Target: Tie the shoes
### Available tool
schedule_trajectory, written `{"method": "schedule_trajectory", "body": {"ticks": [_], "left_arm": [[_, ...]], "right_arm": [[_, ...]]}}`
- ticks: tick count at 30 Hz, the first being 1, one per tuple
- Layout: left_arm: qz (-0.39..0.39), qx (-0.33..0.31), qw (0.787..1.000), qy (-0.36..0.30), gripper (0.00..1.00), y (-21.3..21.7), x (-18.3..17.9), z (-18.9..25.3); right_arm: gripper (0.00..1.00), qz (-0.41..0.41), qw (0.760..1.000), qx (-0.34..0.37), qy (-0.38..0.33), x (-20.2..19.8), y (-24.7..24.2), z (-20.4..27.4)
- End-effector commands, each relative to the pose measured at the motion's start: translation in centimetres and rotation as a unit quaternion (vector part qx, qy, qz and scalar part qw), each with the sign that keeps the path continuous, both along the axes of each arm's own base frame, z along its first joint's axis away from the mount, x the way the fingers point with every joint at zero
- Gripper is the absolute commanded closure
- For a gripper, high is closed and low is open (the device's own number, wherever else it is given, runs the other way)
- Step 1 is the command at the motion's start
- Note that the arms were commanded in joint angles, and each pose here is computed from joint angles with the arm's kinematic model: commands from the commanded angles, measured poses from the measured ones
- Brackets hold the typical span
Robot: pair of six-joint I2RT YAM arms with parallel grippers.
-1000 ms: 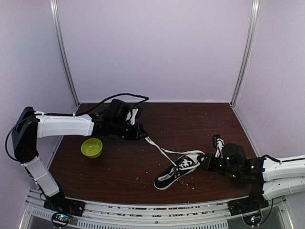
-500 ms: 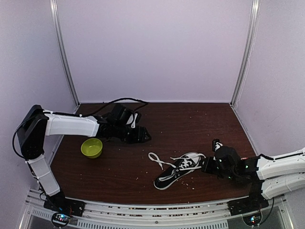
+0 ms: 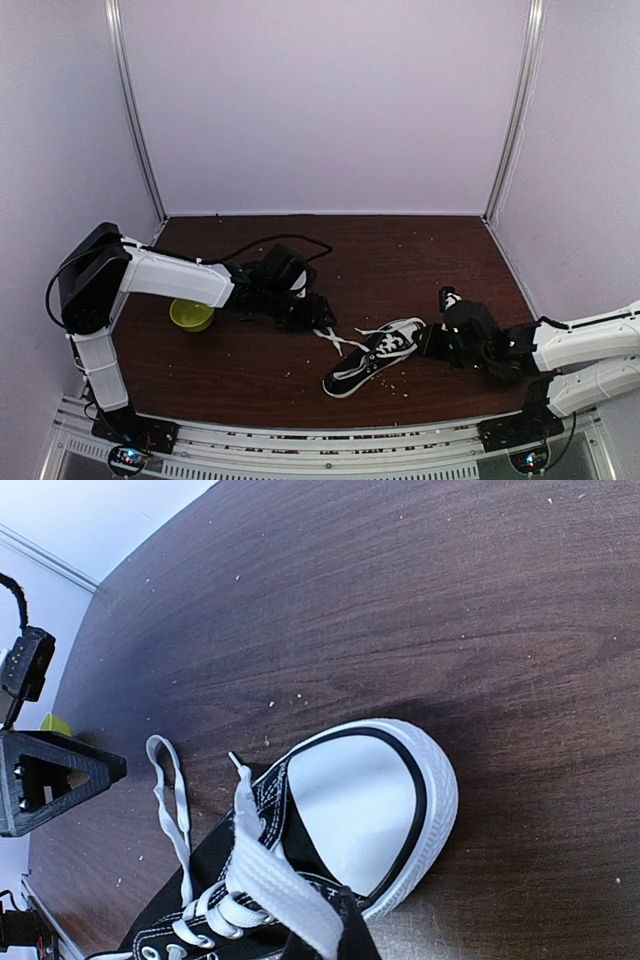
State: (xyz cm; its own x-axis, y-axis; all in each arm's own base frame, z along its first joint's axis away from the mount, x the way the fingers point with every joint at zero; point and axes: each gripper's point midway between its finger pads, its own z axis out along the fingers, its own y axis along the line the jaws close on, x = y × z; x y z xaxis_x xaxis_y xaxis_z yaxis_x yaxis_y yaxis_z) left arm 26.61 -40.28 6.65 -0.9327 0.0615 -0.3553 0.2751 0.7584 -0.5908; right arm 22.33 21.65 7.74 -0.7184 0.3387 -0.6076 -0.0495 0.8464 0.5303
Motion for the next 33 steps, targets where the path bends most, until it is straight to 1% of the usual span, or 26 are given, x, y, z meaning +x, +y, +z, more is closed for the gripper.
{"method": "schedule_trajectory", "body": {"ticks": [1,5,14,22,26,28,31,33], "left_arm": [[0.068,0.077,0.994,-0.031,0.4,2.5,2.1,-0.8],[0.077,0.114,0.99,-0.036,0.41,2.7,2.6,-1.5],[0.078,0.153,0.985,-0.008,0.4,2.9,2.3,-3.9],[0.066,0.153,0.986,0.016,0.48,2.0,2.0,-5.3],[0.058,0.151,0.986,0.031,0.55,1.4,1.9,-6.2],[0.055,0.15,0.986,0.037,0.6,1.2,1.9,-6.5],[0.054,0.137,0.987,0.059,0.75,1.1,1.8,-7.5],[0.057,0.129,0.988,0.068,0.9,1.3,1.8,-7.9]], "right_arm": [[1.0,-0.001,1.0,0.006,-0.005,0.3,0.3,0.4],[1.0,0.003,1.0,0.013,-0.002,0.3,0.6,0.3],[1.0,0.011,1.0,0.019,0.002,0.2,1.1,-0.1],[1.0,0.009,1.0,0.027,0.001,0.0,0.9,-0.2],[1.0,0.007,1.0,0.029,-0.002,0.0,0.7,-0.2],[1.0,0.006,1.0,0.03,-0.003,-0.1,0.6,-0.1],[1.0,0.006,0.999,0.033,-0.005,-0.2,0.5,0.1],[1.0,0.009,0.999,0.034,-0.005,-0.3,0.4,0.2]]}}
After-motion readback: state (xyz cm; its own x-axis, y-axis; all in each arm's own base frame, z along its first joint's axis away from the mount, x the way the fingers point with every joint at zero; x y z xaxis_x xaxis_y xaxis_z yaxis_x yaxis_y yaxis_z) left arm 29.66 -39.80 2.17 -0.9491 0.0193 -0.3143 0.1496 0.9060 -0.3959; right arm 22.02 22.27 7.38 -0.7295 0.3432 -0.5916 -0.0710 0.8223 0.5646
